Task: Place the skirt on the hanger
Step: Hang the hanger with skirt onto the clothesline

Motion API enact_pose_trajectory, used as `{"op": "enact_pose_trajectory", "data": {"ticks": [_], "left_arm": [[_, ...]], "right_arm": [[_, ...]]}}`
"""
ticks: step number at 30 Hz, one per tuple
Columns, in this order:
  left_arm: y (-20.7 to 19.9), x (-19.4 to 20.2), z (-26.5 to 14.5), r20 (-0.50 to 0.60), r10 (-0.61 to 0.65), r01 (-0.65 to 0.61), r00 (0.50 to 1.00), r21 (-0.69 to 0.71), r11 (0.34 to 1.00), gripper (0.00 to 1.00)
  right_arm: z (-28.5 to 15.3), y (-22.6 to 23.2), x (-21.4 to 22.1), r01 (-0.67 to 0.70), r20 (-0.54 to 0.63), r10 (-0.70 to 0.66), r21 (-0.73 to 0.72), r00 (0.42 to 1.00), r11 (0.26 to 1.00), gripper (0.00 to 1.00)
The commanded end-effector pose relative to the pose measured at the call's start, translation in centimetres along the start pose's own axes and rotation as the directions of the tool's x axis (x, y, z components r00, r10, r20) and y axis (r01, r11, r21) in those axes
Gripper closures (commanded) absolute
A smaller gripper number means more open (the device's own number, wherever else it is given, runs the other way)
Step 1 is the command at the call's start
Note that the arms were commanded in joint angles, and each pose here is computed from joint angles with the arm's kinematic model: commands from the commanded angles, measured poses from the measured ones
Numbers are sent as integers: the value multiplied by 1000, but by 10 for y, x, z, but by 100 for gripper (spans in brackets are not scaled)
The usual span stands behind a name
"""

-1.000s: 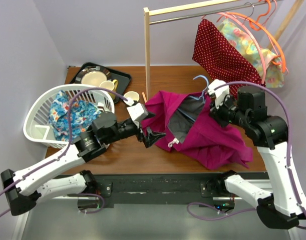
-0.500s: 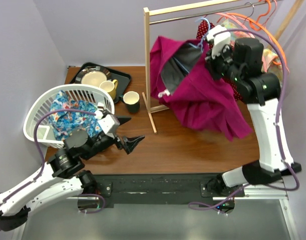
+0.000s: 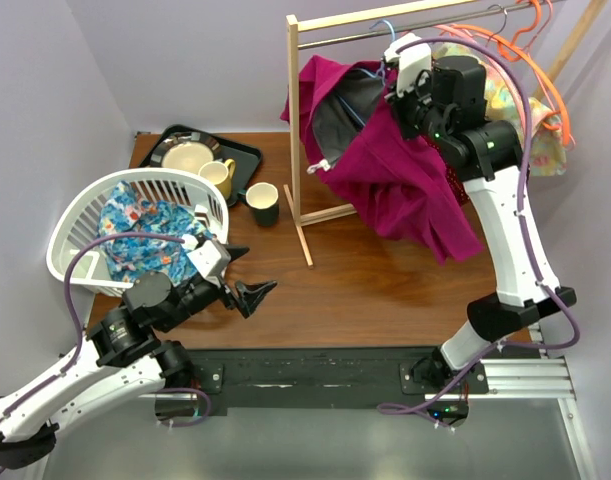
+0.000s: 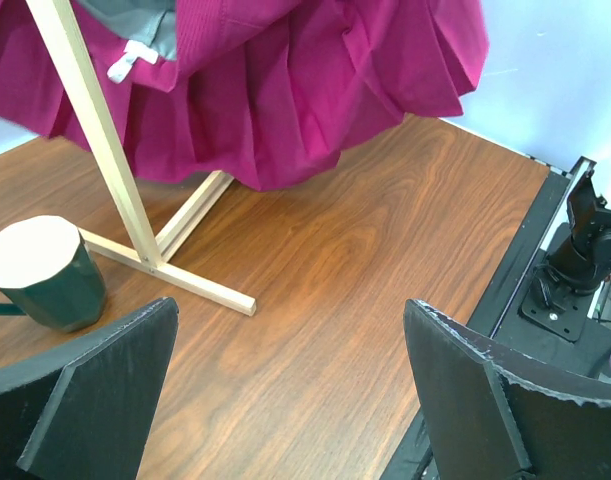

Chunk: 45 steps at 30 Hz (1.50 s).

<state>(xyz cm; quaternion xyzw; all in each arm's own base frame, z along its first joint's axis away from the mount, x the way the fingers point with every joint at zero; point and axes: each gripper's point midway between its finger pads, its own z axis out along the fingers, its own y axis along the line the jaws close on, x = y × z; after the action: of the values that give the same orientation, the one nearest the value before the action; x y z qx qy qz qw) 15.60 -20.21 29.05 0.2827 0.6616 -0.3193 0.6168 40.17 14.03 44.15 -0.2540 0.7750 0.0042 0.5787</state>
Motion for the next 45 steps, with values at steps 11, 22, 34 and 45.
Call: {"op": "enact_pose_trajectory", "data": {"ticks": [11, 22, 34, 45], "left_arm": [[-2, 5, 0, 9, -22, 22, 1000, 6, 1000, 0], [-5, 5, 1, 16, -24, 24, 1000, 25, 999, 0], [-4, 0, 6, 35, -27, 26, 999, 16, 1000, 0], [-2, 31, 22, -64, 35, -33, 997, 19, 999, 0]], "right_arm": [[1, 15, -29, 45, 136, -45, 1, 990, 999, 89], [-64, 16, -23, 60, 188, -53, -29, 981, 998, 28], [-158, -77, -12, -99, 248, 27, 280, 968, 955, 28], [-173, -184, 16, -209, 187, 130, 505, 974, 838, 44]]}}
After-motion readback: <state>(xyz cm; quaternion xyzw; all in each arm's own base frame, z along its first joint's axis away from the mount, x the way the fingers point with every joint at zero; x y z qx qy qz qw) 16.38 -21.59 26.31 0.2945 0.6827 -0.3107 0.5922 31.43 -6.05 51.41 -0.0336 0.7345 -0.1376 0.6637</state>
